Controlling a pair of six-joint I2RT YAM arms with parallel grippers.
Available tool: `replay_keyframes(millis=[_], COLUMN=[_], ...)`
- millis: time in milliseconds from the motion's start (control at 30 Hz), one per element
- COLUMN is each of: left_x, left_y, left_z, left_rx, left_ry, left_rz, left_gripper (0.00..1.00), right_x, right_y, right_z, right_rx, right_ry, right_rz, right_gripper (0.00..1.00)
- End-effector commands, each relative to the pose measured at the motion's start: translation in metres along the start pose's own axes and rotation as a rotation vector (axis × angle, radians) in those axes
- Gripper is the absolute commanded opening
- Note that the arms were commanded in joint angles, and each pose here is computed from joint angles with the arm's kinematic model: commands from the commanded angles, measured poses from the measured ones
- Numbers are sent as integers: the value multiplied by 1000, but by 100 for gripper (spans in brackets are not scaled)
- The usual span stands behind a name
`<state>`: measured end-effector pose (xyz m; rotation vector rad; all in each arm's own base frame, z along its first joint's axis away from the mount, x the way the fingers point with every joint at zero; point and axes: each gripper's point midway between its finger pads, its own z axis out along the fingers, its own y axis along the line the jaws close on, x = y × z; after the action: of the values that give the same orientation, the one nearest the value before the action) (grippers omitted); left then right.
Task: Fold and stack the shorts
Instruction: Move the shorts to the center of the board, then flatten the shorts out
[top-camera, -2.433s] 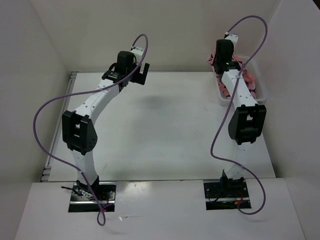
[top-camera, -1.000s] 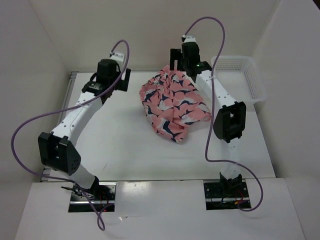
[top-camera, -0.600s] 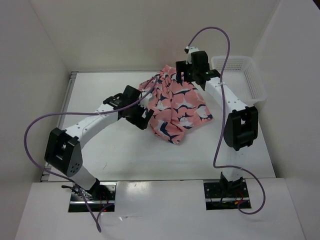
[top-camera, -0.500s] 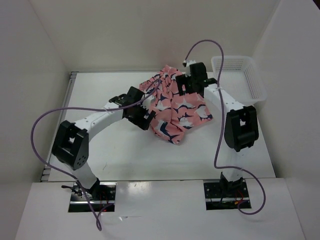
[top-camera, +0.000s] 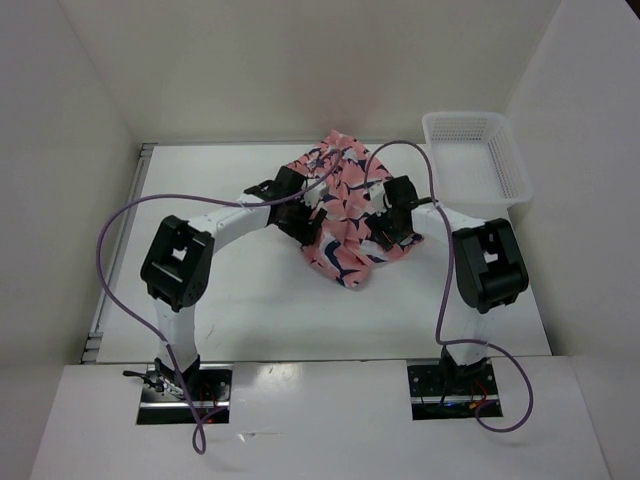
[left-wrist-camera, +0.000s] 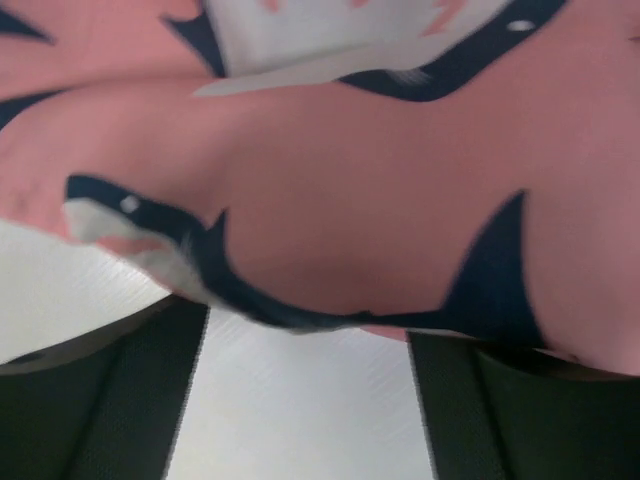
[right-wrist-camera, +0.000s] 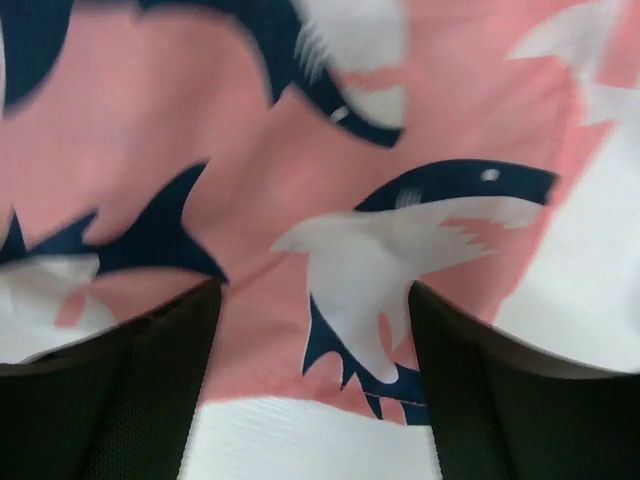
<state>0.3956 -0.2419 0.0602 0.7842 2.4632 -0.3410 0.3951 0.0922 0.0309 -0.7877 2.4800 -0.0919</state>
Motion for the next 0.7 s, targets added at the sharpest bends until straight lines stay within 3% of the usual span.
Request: replay_keyframes(millis=[0, 33, 67, 133, 167, 200, 367, 467, 500, 533, 567, 600, 667], left_x=[-14, -6, -2, 1, -1, 3, -1, -22, -25, -27, -67, -81, -102], left_y=[-23, -29, -28, -18, -11, 3, 87, 174, 215, 233, 255, 271, 292], left_z=[10, 13, 18, 22, 24, 25, 15, -10, -26, -28, -53, -65, -79], left_rx=[109, 125, 125, 65, 26, -51, -246, -362, -415, -423, -452, -469, -484], left_ry=[-59, -41, -36, -40, -52, -46, -65, -125, -153, -156, -258, -305, -366], left_rz=[25, 29, 28, 28, 30, 28, -81, -205, -263, -287, -288, -296, -301], left_gripper=[81, 70, 44, 15, 4, 0, 0, 0, 0, 0, 0, 0, 10], right_x=[26, 29, 29, 15, 12, 7, -9, -32, -57, -69, -81, -103, -148], right_y=[19, 23, 28, 43, 50, 67, 144, 187, 190, 195, 199, 202, 200], right_z=[2, 2, 2, -4, -8, -9, -47, -78, -88, -94, -94, -104, -119], right_rx=[-116, -133, -144, -164, -172, -202, -412, -563, -572, -594, -607, -605, -578], right_ry=[51, 53, 59, 22, 15, 0, -89, -180, -241, -266, -290, -344, -440], right_rz=[-188, -199, -221, -282, -300, -350, -574, -650, -639, -604, -596, -608, -542], right_gripper=[70, 48, 40, 30, 26, 23, 1, 0, 0, 0, 0, 0, 4])
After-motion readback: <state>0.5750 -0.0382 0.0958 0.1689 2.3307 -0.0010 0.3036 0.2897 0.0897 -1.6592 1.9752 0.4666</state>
